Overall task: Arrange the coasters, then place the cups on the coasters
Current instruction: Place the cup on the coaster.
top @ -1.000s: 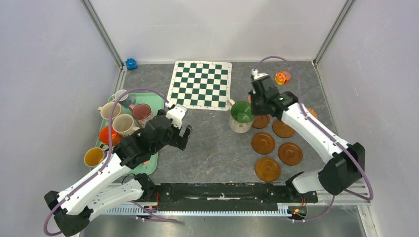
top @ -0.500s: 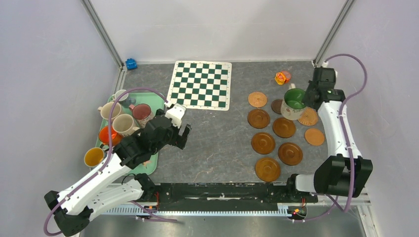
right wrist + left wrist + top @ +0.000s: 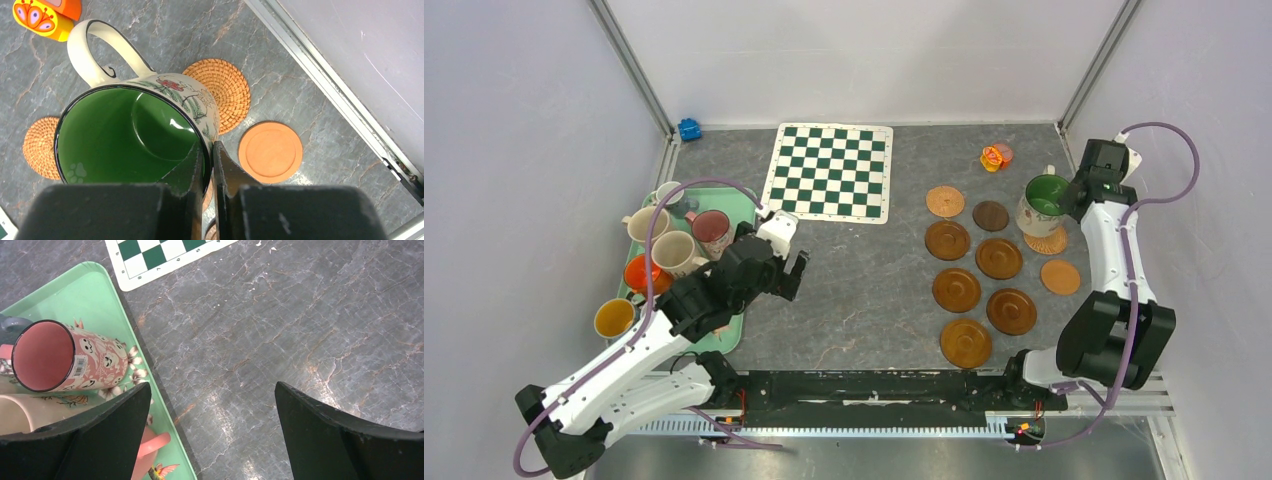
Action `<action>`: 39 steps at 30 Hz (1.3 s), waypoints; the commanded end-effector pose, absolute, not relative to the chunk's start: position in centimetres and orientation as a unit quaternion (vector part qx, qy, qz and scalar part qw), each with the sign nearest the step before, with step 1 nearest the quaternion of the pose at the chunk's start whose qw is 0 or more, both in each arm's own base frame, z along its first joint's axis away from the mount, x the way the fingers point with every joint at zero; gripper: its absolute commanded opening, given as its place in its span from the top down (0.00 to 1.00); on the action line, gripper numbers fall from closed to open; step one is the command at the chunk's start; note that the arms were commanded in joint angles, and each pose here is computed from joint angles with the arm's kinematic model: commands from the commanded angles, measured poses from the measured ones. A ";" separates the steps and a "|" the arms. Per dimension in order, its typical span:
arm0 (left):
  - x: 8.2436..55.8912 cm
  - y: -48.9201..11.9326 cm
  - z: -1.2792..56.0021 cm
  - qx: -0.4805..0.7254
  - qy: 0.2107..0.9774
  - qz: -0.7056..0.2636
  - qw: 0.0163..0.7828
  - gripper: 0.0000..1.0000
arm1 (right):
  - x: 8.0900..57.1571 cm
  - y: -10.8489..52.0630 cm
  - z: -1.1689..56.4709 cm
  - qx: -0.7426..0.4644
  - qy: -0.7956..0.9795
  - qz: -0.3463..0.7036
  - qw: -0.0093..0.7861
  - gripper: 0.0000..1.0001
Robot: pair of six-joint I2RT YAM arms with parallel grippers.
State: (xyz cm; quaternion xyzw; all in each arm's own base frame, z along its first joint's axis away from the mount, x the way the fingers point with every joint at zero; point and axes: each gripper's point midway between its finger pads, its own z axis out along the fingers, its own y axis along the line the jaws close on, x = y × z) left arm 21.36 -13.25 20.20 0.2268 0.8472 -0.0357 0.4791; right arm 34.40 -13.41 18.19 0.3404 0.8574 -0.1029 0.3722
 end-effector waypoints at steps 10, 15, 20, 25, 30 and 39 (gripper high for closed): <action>22.8 -12.0 20.3 0.194 0.844 0.009 0.501 0.00 | 37.0 -19.2 19.3 0.382 0.802 -0.117 0.444 1.00; 23.0 -12.1 19.8 0.197 0.847 0.021 0.493 0.00 | 36.3 -19.6 17.8 0.398 0.803 -0.106 0.431 1.00; 23.2 -12.2 19.5 0.199 0.850 0.026 0.486 0.00 | 36.9 -19.6 17.5 0.401 0.801 -0.091 0.435 1.00; 23.2 -11.9 19.5 0.197 0.851 0.030 0.486 0.00 | 37.1 -19.6 17.2 0.397 0.805 -0.090 0.432 1.00; 23.3 -11.6 19.8 0.192 0.849 0.038 0.491 0.00 | 37.5 -19.4 17.6 0.389 0.808 -0.080 0.435 1.00; 23.1 -11.5 20.4 0.189 0.843 0.027 0.503 0.00 | 37.2 -19.5 17.8 0.389 0.808 -0.087 0.435 1.00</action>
